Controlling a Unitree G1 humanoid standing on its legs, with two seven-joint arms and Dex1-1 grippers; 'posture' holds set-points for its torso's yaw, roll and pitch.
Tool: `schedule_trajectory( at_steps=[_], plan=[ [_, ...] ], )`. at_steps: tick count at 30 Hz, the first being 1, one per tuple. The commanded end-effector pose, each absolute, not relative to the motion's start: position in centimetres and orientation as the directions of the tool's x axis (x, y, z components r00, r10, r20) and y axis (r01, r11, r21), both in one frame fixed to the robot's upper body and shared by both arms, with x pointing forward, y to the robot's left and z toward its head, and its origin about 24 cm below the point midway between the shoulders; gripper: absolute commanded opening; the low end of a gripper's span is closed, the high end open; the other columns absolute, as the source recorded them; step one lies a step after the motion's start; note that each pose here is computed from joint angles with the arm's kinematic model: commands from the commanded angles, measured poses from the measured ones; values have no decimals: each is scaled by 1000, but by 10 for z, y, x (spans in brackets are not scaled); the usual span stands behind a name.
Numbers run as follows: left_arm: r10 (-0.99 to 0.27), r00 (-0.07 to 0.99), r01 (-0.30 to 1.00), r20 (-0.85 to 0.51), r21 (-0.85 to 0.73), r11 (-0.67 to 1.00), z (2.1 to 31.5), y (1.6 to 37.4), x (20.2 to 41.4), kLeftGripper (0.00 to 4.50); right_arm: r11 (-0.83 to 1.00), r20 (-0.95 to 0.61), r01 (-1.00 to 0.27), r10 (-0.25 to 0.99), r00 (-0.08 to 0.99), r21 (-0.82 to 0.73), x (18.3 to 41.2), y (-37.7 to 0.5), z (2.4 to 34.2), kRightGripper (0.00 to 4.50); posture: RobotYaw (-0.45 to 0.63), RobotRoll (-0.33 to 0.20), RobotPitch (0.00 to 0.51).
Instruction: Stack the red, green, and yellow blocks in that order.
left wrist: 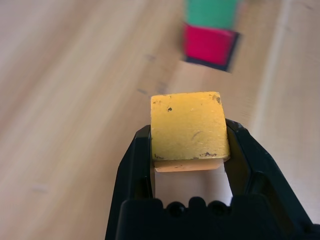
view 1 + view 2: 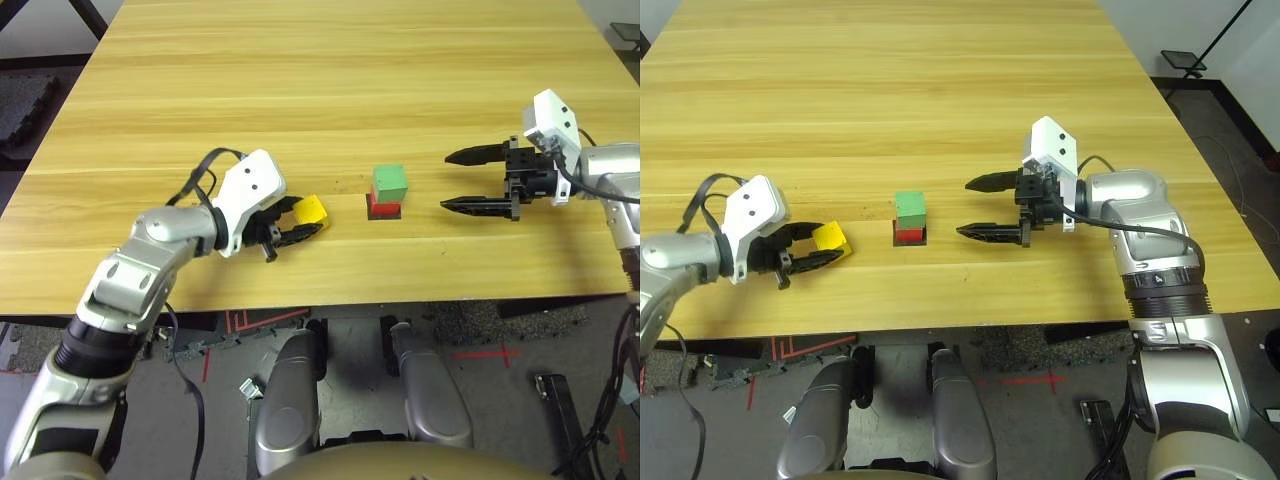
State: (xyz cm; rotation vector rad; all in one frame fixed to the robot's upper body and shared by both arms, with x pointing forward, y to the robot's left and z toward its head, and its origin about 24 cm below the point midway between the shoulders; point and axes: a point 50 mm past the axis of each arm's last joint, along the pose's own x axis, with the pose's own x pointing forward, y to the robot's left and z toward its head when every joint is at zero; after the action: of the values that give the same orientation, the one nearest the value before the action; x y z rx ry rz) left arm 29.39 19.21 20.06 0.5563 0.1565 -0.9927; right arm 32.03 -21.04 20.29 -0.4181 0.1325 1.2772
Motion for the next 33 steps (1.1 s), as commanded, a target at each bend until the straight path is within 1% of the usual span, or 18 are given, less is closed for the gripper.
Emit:
schedule_trajectory(
  at_steps=[1, 6, 11, 14, 18, 24, 27, 33],
  plan=[
    [-777, 493, 850, -391, 407, 334, 215, 191, 304, 2030, 221, -335, -947, 896, 292, -233, 321, -211, 201, 4500, 345, 108, 227],
    [-818, 426, 866, -386, 435, 246, 237, 172, 314, 2030, 224, -337, -946, 894, 295, -234, 320, -213, 200, 4500, 335, 105, 223],
    [-865, 333, 890, -375, 429, 156, 258, 140, 311, 2030, 224, -344, -946, 891, 296, -234, 317, -217, 203, 4500, 328, 112, 222],
    [-879, 293, 898, -376, 423, 118, 264, 127, 310, 2030, 218, -345, -947, 892, 291, -235, 314, -217, 205, 4500, 328, 112, 222],
    [-890, 244, 906, -385, 418, 68, 263, 109, 312, 2030, 204, -340, -947, 897, 283, -250, 309, -216, 214, 4500, 307, 115, 221],
    [-889, 216, 914, -404, 403, 39, 254, 96, 317, 2030, 201, -341, -945, 896, 284, -258, 301, -219, 222, 4500, 290, 114, 223],
    [-883, 211, 912, -419, 409, 24, 252, 91, 320, 2030, 208, -339, -943, 895, 291, -259, 300, -220, 224, 4500, 279, 113, 224],
    [-880, 220, 918, -421, 395, 40, 245, 84, 334, 2030, 218, -337, -942, 893, 298, -253, 298, -220, 221, 4500, 260, 113, 230]
  ],
)
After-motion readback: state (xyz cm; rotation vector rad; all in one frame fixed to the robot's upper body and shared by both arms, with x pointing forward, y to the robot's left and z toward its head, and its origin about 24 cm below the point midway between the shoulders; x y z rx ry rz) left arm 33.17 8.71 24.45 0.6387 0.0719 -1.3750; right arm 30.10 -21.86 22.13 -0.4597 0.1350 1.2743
